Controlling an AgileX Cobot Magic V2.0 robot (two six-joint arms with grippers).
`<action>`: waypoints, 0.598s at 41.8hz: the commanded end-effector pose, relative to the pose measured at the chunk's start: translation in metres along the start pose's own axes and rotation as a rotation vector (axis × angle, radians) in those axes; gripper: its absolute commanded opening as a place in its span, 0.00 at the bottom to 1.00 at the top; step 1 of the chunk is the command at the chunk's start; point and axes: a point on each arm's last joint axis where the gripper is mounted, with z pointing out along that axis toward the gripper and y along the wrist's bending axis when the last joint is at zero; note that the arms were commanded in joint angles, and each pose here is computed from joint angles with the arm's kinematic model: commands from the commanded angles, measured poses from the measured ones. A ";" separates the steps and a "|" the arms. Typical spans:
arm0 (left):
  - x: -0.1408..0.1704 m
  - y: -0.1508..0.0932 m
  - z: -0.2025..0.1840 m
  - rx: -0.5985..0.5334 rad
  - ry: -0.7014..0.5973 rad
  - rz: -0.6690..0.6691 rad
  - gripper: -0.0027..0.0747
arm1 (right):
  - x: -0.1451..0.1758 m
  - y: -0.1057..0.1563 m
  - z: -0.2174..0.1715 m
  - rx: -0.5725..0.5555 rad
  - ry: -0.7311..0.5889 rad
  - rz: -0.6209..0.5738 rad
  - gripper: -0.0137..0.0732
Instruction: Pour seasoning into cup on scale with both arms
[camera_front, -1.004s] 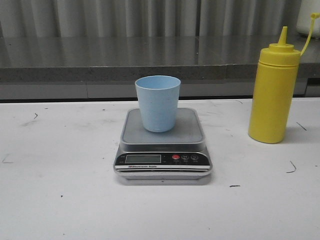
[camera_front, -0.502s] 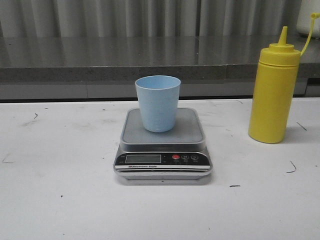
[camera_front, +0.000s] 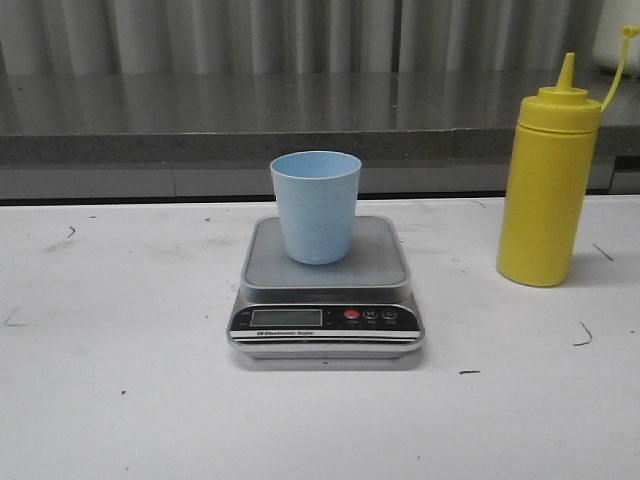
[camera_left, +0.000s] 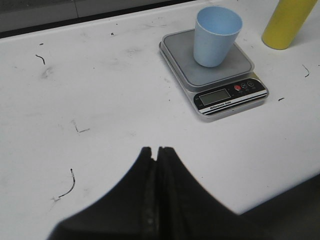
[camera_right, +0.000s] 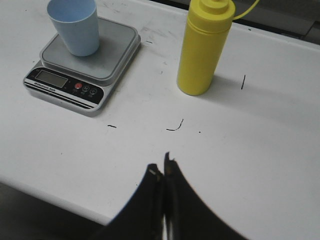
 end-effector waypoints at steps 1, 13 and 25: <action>-0.013 -0.001 -0.004 0.007 -0.089 -0.021 0.01 | -0.013 0.000 -0.006 0.002 -0.089 -0.017 0.08; 0.010 0.012 -0.005 -0.139 -0.187 0.018 0.01 | -0.013 0.000 -0.006 0.002 -0.089 -0.017 0.08; 0.067 0.021 0.013 -0.300 -0.494 -0.013 0.01 | -0.013 0.000 -0.006 0.002 -0.089 -0.017 0.08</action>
